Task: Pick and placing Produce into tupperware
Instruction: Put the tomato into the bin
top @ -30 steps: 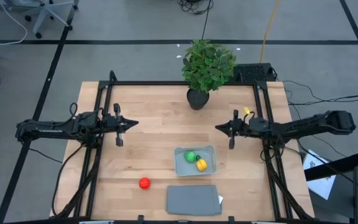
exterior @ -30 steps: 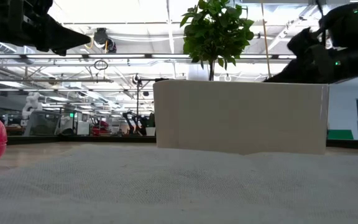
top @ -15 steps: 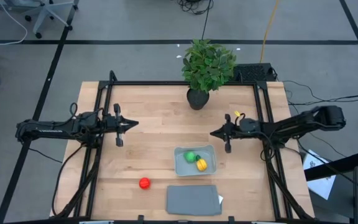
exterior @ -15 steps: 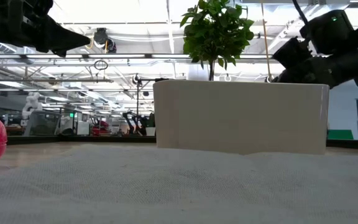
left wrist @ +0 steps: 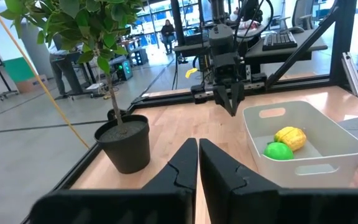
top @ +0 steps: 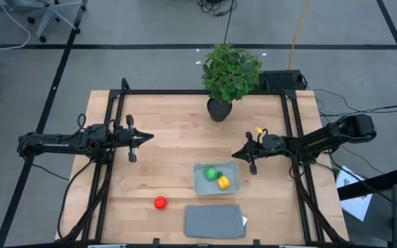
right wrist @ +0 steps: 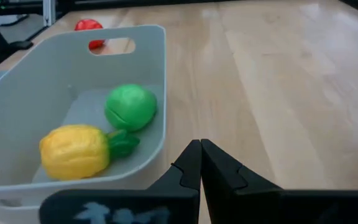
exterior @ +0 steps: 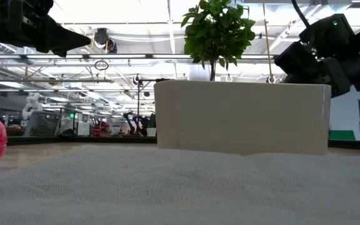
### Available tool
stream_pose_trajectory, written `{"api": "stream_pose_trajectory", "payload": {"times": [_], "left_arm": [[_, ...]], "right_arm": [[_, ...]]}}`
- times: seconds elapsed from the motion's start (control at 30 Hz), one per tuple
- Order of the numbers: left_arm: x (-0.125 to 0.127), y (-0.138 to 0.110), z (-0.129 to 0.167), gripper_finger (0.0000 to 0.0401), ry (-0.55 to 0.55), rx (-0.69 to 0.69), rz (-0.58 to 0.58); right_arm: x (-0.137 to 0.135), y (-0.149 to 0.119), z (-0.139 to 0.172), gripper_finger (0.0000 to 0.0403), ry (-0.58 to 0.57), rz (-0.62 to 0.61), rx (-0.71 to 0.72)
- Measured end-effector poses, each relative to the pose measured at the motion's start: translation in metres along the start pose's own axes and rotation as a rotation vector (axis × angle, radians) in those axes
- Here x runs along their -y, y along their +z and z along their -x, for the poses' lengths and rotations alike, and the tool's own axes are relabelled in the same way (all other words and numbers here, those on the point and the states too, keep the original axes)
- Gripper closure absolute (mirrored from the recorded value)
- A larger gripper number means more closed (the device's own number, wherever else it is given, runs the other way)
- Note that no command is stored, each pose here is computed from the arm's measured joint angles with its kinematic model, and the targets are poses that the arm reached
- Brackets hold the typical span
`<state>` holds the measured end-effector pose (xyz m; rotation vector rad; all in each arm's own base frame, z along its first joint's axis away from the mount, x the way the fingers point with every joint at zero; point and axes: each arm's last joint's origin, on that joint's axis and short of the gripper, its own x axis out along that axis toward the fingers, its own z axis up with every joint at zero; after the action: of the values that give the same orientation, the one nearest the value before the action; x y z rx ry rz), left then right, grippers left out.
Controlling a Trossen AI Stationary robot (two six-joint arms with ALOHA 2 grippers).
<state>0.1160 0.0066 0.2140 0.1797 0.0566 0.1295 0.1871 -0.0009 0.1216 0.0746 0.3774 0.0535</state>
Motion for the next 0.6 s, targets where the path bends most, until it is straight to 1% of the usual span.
{"api": "stream_pose_trajectory", "payload": {"times": [0.2,0.6], "left_arm": [[0.0,0.0,0.0,0.038,0.0,0.0,0.0],[0.0,0.0,0.0,0.038,0.0,0.0,0.0]], "right_arm": [[-0.0033,-0.0042,-0.0037,0.0403,0.017,-0.004,-0.017],[-0.0097,-0.0039,-0.0042,0.0403,0.063,0.008,-0.011]]}}
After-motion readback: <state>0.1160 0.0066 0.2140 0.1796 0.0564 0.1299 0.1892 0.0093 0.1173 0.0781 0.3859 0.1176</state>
